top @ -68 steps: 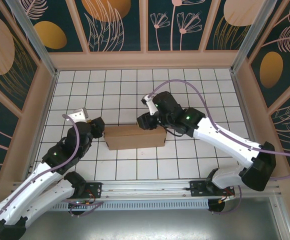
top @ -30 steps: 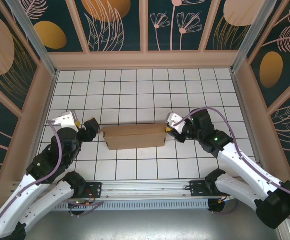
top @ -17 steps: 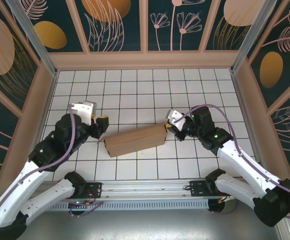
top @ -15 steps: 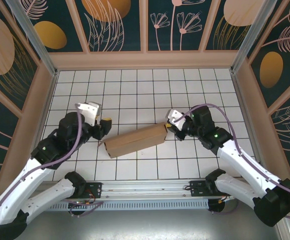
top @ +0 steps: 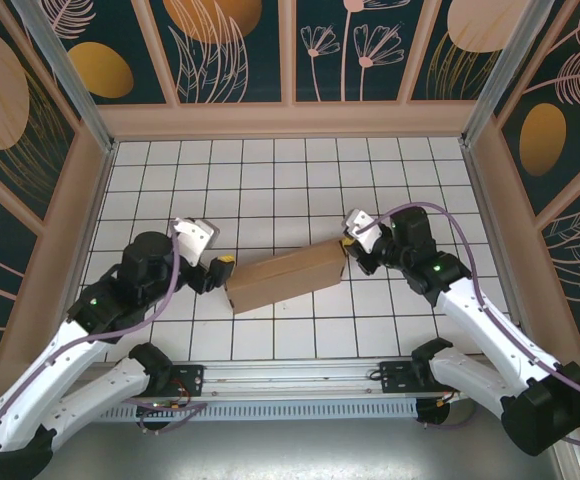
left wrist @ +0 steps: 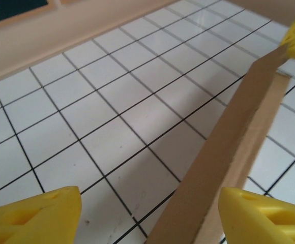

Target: Fold the paper box

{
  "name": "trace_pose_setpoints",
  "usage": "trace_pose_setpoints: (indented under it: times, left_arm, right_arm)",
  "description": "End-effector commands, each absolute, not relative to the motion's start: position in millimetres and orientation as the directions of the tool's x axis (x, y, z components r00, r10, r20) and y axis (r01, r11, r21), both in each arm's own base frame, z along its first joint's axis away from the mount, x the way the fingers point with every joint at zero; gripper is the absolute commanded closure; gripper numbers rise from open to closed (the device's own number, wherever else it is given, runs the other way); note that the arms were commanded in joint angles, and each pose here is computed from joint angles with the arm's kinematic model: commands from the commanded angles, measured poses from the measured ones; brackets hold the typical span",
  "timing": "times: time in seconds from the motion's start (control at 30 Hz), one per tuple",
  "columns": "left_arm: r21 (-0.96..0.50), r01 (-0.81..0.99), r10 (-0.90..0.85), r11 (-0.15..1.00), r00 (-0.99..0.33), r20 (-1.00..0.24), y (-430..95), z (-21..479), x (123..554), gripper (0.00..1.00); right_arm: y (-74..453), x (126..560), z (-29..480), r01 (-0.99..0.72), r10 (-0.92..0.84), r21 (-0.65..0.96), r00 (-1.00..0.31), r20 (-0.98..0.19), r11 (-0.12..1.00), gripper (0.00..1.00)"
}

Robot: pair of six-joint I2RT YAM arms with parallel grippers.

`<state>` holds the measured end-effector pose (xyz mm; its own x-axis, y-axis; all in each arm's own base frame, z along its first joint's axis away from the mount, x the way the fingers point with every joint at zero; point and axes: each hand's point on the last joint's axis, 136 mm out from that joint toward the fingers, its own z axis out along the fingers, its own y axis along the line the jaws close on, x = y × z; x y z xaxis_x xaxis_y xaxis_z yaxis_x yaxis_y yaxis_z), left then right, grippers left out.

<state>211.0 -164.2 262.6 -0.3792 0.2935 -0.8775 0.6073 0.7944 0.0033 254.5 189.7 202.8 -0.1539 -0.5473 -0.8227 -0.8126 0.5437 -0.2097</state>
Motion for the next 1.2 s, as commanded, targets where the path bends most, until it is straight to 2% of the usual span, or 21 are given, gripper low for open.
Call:
trace_pose_setpoints:
  times: [0.0, 0.13, 0.3, 0.47, 0.7, 0.8, 0.97, 1.1, 1.17]
  left_arm:
    - [0.019, 0.568, 0.25, 0.823, -0.332, -0.91, -163.9, 274.0, 223.8, 0.29]
    - [0.058, 0.614, 0.309, 0.787, -0.312, -0.899, -173.4, 263.7, 226.0, 0.29]
    - [0.096, 0.67, 0.38, 0.736, -0.293, -0.877, -184.2, 247.2, 227.0, 0.31]
    - [0.051, 0.718, 0.4, 0.694, -0.326, -0.857, -197.2, 227.5, 232.2, 0.34]
    - [-0.014, 0.687, 0.332, 0.727, -0.369, -0.868, -190.7, 216.2, 239.7, 0.51]
    - [-0.009, 0.658, 0.321, 0.753, -0.379, -0.868, -184.7, 212.4, 243.6, 0.62]
    - [-0.034, 0.633, 0.306, 0.774, -0.419, -0.855, -185.4, 203.3, 250.4, 0.74]
    - [-0.07, 0.638, 0.292, 0.767, -0.444, -0.847, -191.6, 203.9, 252.0, 0.91]
    - [-0.077, 0.636, 0.29, 0.768, -0.452, -0.844, -192.8, 203.2, 253.4, 0.95]
  right_arm:
    - [178.9, 270.3, 215.9, -0.759, -0.516, -0.214, -0.182, -0.837, 0.615, 1.0]
    - [163.9, 280.1, 217.7, -0.71, -0.505, -0.227, -0.206, -0.838, 0.667, 1.0]
    - [159.7, 283.7, 214.5, -0.7, -0.497, -0.22, -0.217, -0.84, 0.679, 1.0]
    - [154.8, 290.2, 209.9, -0.679, -0.491, -0.216, -0.241, -0.837, 0.701, 1.0]
    - [152.3, 293.2, 209.7, -0.669, -0.488, -0.214, -0.251, -0.836, 0.712, 1.0]
    - [153.2, 294.0, 209.6, -0.672, -0.484, -0.208, -0.253, -0.838, 0.711, 1.0]
    - [153.9, 294.5, 210.1, -0.673, -0.478, -0.2, -0.256, -0.84, 0.712, 1.0]
    - [156.9, 294.6, 212.0, -0.685, -0.475, -0.186, -0.26, -0.841, 0.704, 1.0]
    - [159.9, 294.0, 215.1, -0.697, -0.471, -0.176, -0.257, -0.844, 0.695, 1.0]
